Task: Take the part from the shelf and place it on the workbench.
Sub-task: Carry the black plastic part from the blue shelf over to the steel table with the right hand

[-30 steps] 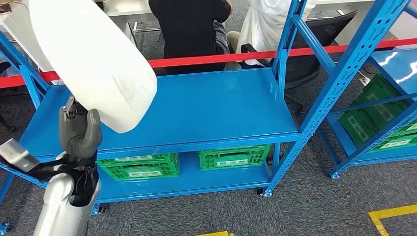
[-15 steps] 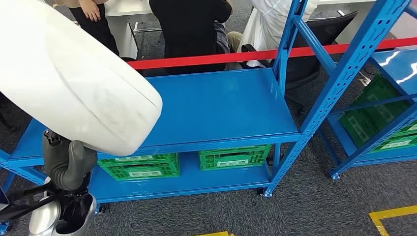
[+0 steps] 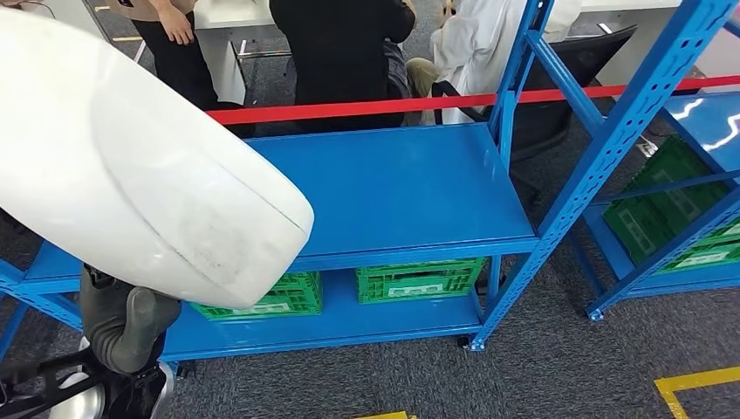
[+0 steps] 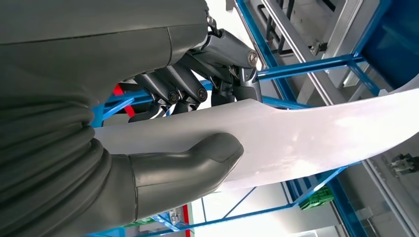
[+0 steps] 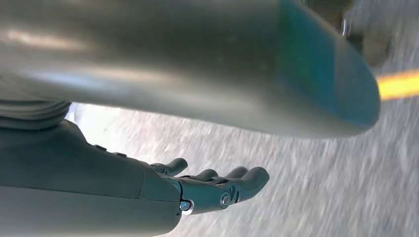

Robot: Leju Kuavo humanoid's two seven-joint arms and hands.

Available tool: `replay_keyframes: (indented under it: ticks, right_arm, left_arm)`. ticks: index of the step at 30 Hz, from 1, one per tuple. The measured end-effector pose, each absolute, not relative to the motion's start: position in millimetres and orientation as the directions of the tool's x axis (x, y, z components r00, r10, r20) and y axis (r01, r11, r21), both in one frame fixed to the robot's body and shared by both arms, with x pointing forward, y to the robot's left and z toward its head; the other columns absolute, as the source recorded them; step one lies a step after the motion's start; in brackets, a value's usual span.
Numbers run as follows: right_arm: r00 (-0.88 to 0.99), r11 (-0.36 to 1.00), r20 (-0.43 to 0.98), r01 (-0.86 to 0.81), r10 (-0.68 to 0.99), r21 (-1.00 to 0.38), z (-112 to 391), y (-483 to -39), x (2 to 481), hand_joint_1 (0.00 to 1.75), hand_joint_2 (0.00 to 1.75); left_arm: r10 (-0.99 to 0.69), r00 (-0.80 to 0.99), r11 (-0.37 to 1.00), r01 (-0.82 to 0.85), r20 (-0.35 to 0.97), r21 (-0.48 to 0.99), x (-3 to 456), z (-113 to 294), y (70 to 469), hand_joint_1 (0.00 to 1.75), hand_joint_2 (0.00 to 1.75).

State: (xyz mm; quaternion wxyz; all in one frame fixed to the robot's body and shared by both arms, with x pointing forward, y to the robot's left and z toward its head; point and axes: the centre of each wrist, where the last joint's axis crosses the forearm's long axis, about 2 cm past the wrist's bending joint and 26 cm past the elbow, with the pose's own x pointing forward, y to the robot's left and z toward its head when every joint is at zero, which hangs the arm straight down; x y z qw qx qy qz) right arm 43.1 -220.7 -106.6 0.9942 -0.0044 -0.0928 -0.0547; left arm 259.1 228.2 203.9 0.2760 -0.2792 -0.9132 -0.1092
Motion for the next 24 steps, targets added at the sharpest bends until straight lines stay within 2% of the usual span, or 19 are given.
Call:
replay_keyframes:
  ticks: [2,5,24]
  right_arm:
    - [0.975,0.987,0.194,0.131,-0.110,-0.097,-106.6,-222.9,42.9,0.00,0.00]
    - [0.966,0.976,0.230,0.154,-0.116,-0.155,-106.5,-225.2,42.9,0.00,0.00]
    - [0.955,0.977,0.263,0.176,-0.138,-0.124,-105.4,-220.7,48.8,0.00,0.00]
  left_arm:
    - [0.449,-0.690,0.820,0.570,0.568,0.044,258.4,205.2,227.5,1.75,1.75]
    - [0.449,-0.683,0.820,0.571,0.576,0.039,256.5,203.6,227.4,1.75,1.75]
    - [0.425,-0.685,0.833,0.552,0.591,0.040,255.8,200.5,233.9,1.75,1.75]
